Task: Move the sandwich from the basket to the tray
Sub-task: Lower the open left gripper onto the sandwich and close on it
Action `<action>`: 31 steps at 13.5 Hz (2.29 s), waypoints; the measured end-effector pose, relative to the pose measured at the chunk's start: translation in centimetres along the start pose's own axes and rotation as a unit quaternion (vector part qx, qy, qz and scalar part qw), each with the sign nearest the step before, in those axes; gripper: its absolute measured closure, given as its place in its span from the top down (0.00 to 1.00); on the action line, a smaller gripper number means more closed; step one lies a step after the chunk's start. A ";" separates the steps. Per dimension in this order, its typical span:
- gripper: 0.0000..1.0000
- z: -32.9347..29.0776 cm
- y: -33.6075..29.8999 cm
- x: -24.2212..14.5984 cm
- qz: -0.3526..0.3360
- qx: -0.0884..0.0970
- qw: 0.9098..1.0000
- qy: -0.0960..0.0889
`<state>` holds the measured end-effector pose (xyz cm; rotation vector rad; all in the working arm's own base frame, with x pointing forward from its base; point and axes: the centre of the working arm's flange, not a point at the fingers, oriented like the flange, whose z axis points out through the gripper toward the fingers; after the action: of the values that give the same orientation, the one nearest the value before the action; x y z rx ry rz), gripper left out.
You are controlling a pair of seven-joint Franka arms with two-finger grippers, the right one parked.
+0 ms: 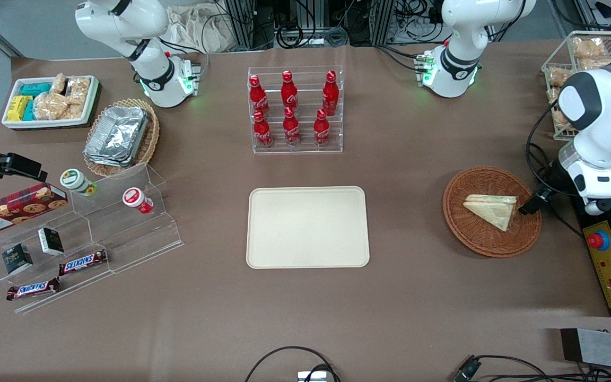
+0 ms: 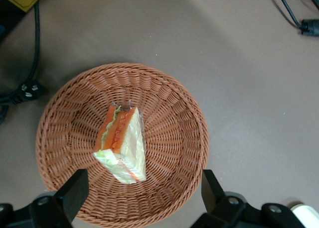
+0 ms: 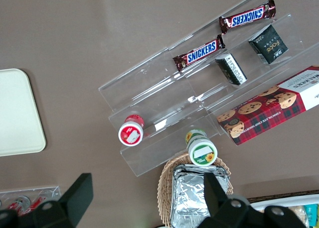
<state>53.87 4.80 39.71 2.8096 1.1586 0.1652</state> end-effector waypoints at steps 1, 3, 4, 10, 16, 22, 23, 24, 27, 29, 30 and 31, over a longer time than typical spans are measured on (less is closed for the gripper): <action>1.00 0.6 -0.7 0.3 -0.009 -0.006 1.000 0.007; 1.00 2.8 -1.9 0.3 -0.019 -0.010 1.000 0.014; 1.00 4.0 -2.3 0.1 -0.022 -0.011 1.000 0.016; 1.00 10.3 -4.2 -1.3 -0.028 -0.018 0.999 0.034; 1.00 14.1 -5.0 -1.7 -0.031 -0.019 0.999 0.040; 1.00 15.2 -4.8 -2.2 -0.026 -0.017 0.999 0.036; 1.00 15.2 -4.7 -2.3 -0.026 -0.018 0.999 0.036; 0.96 15.2 -4.7 -2.3 -0.025 -0.018 0.999 0.036; 0.77 15.2 -4.6 -2.4 -0.024 -0.018 0.999 0.036; 0.55 15.2 -4.6 -2.4 -0.024 -0.018 0.999 0.036; 0.45 15.2 -4.6 -2.4 -0.023 -0.018 0.999 0.036; 0.38 15.2 -4.5 -2.4 -0.023 -0.018 0.999 0.036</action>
<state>51.11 5.57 23.91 2.7645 1.2202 0.2820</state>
